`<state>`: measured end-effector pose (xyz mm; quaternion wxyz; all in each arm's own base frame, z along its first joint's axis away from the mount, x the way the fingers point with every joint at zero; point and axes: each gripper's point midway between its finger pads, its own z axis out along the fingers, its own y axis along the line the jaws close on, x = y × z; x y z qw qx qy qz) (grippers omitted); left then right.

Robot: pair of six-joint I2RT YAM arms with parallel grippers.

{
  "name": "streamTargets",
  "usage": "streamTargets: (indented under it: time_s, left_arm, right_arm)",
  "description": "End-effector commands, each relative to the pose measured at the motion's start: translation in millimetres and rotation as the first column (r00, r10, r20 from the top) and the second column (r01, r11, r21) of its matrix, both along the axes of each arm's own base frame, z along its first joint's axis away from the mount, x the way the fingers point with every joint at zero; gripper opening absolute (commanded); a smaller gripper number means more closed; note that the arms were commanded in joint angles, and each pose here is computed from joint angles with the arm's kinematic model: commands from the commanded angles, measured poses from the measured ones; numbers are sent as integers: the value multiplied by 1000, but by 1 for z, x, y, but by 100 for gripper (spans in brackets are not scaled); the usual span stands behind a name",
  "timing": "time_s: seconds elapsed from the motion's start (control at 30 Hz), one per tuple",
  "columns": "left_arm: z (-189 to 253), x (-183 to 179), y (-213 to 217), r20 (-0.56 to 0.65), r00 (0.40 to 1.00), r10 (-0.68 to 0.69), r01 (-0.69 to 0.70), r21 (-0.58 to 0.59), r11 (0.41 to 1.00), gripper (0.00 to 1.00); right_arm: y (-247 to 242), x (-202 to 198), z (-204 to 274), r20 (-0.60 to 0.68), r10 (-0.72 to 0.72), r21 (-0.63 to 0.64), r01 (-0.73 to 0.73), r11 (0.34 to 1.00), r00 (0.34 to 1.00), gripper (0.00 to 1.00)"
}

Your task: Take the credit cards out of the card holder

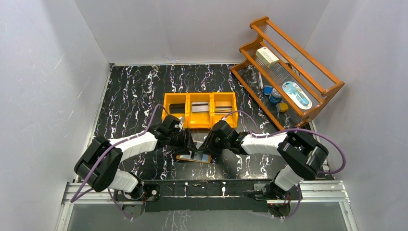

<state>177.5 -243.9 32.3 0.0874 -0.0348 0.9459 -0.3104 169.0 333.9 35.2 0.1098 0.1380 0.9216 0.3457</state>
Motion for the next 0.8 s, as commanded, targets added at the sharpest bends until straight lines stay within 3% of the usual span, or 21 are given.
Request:
streamTargets:
  time_s: [0.0, 0.23, 0.5, 0.67, 0.77]
  left_arm:
    - [-4, -9, 2, -22, 1000, 13, -14, -30, 999, 46]
    - [-10, -31, -2, -75, 997, -11, 2, -128, 992, 30]
    - [6, -36, -6, -47, 998, 30, -40, -232, 972, 19]
    - [11, -39, -5, -26, 999, 27, -32, -247, 968, 19]
    - [17, -34, 2, 16, 999, 42, -38, -207, 978, 29]
  right_arm:
    - [-31, -23, -36, -95, -4, -134, -9, 991, 995, 44]
    - [-33, -21, -34, -85, -21, -135, 9, 991, 996, 44]
    - [-36, -21, -35, -86, -26, -148, 13, 989, 996, 45]
    - [-36, -17, -29, -64, -34, -149, 24, 989, 997, 46]
    - [-35, -14, -26, -43, -20, -154, 13, 988, 999, 46]
